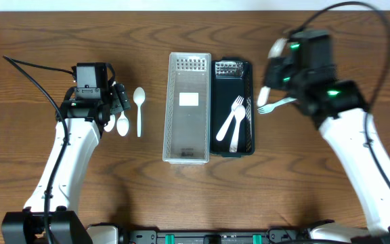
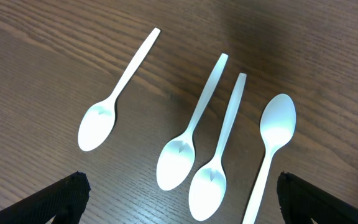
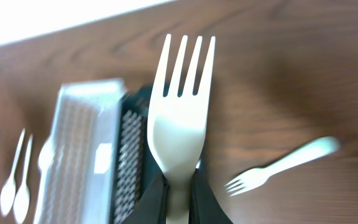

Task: Pack container
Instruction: 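Carry the held utensils left and release them into the black tray, then grasp the mint-green fork by its handle with the right gripper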

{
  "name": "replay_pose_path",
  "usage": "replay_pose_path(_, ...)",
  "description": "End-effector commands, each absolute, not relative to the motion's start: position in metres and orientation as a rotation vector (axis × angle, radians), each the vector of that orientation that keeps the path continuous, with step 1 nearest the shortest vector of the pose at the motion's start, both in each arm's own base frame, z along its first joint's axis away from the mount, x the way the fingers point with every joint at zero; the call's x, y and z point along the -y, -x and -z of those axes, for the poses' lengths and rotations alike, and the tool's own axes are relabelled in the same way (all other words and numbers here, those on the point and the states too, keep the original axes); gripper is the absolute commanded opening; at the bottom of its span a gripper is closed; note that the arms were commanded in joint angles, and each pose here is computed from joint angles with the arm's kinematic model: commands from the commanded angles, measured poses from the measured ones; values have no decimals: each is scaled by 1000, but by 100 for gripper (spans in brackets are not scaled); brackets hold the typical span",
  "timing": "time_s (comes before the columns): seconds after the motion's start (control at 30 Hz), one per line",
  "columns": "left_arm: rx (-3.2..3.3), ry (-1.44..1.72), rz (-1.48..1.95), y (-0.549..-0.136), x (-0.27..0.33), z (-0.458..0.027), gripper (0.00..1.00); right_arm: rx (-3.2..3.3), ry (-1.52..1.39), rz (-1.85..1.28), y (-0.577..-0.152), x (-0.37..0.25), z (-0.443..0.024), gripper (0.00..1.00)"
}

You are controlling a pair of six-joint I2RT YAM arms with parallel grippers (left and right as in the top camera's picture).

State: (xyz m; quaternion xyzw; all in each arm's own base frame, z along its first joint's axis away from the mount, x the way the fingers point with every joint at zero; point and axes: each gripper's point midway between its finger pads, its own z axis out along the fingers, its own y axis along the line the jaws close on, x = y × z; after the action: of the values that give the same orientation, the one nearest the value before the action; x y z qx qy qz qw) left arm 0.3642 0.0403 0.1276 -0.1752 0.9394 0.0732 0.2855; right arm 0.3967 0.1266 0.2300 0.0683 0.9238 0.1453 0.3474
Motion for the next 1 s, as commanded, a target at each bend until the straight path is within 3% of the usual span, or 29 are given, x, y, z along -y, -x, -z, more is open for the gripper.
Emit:
replay_pose_path(0.0,-2504,462,-197,-368,-41,-132,98,-2574,-58,-348,-383,-166,-168,1)
replay_pose_path(0.13,-2504,462,-197,-368,-41,-132,98,-2685,-2,-261,-382,-188,-112,3)
replay_pose_path(0.3,-2504,462,-197,-368,-41,-132,98,-2758,85,-341,-382,-215,-72,18)
replay_pose_path(0.37,-2504,462,-197,-368,-41,-132,98,-2723,113,-353,-389,-217,-78,38)
replay_pose_path(0.43,-2504,462,-197,-368,-41,-132,98,-2661,107,-366,-402,-213,-103,70)
replay_pose_path(0.47,-2504,462,-197,-368,-41,-132,98,-2629,90,-370,-408,-209,-118,82)
replay_pose_path(0.5,-2504,462,-197,-368,-41,-132,98,-2591,66,-365,-415,-203,-134,85)
replay_pose_path(0.7,-2504,462,-197,-368,-41,-132,98,-2431,-263,-182,-440,-114,-191,86)
replay_pose_path(0.87,-2504,462,-197,-368,-41,-132,98,-2469,-687,-70,-431,-40,-159,78)
replay_pose_path(0.97,-2504,462,-197,-368,-41,-132,98,-2507,-941,-29,-417,-16,-124,81)
